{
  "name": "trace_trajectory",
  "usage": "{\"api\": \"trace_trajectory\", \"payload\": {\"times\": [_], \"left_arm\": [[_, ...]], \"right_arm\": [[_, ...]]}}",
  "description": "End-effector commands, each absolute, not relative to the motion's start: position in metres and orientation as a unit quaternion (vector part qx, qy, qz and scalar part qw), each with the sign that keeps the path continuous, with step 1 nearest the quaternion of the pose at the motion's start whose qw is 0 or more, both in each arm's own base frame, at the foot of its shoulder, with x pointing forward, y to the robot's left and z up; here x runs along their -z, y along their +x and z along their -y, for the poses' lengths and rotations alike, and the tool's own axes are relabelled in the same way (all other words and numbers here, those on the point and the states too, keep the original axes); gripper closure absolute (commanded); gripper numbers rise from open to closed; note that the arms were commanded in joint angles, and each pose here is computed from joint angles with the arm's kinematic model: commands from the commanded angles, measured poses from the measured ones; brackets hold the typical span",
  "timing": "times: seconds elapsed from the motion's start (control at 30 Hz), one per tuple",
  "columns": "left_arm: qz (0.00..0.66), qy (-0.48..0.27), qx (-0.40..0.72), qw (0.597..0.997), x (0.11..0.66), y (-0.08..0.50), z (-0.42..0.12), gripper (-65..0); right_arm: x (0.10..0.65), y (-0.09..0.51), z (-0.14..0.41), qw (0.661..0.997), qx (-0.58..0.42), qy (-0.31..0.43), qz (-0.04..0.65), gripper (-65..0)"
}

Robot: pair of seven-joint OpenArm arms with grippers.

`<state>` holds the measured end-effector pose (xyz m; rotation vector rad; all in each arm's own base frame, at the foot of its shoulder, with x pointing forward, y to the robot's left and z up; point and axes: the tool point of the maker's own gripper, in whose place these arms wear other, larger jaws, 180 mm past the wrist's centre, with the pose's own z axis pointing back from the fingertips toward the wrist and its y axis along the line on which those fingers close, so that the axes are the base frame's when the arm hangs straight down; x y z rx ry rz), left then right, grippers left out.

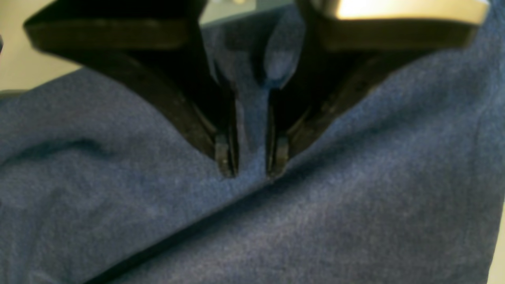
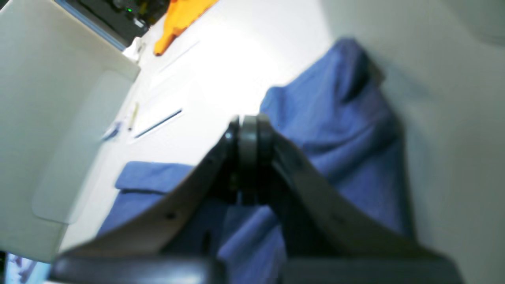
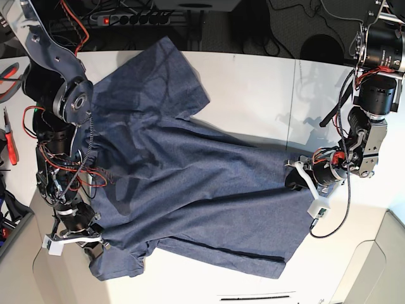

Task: Layout the t-shirt on the table in an organized manner, then fold the t-shirt properly
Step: 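Grasp the sleeve with the right gripper and pull it outward, then grasp the shirt shoulder with the right gripper and stretch it from the left gripper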

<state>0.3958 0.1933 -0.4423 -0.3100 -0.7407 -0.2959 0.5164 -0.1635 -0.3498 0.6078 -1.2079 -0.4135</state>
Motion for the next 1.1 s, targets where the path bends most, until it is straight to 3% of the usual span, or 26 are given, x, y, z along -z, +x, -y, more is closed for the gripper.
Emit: {"api": "trace_trajectory", "payload": {"times": [0.0, 0.2, 0.37, 0.57, 0.83, 1.07], "left_arm": [[0.390, -0.149, 0.141, 0.898, 0.422, 0.414, -0.197, -15.7], [0.398, -0.150, 0.140, 0.894, 0.419, 0.416, -0.197, -15.7], [0.411, -0.152, 0.138, 0.888, 0.415, 0.419, -0.196, -15.7], [0.432, -0.155, 0.134, 0.878, 0.408, 0.424, -0.195, -15.7], [0.461, -0.159, 0.129, 0.863, 0.399, 0.431, -0.194, -15.7], [0.464, -0.158, 0.130, 0.862, 0.398, 0.432, -0.195, -15.7]], "right_arm": [[0.323, 0.529, 0.166, 0.737, 0.189, 0.296, 0.578, 0.0], [0.345, 0.513, 0.143, 0.752, 0.208, 0.356, 0.514, 0.0], [0.348, 0.500, 0.127, 0.760, 0.183, 0.357, 0.511, 0.0], [0.339, 0.477, 0.116, 0.794, 0.053, 0.274, 0.541, 0.0], [0.326, 0.427, 0.107, 0.800, -0.075, 0.179, 0.567, 0.0], [0.348, 0.377, 0.089, 0.815, -0.136, 0.150, 0.542, 0.0]]}}
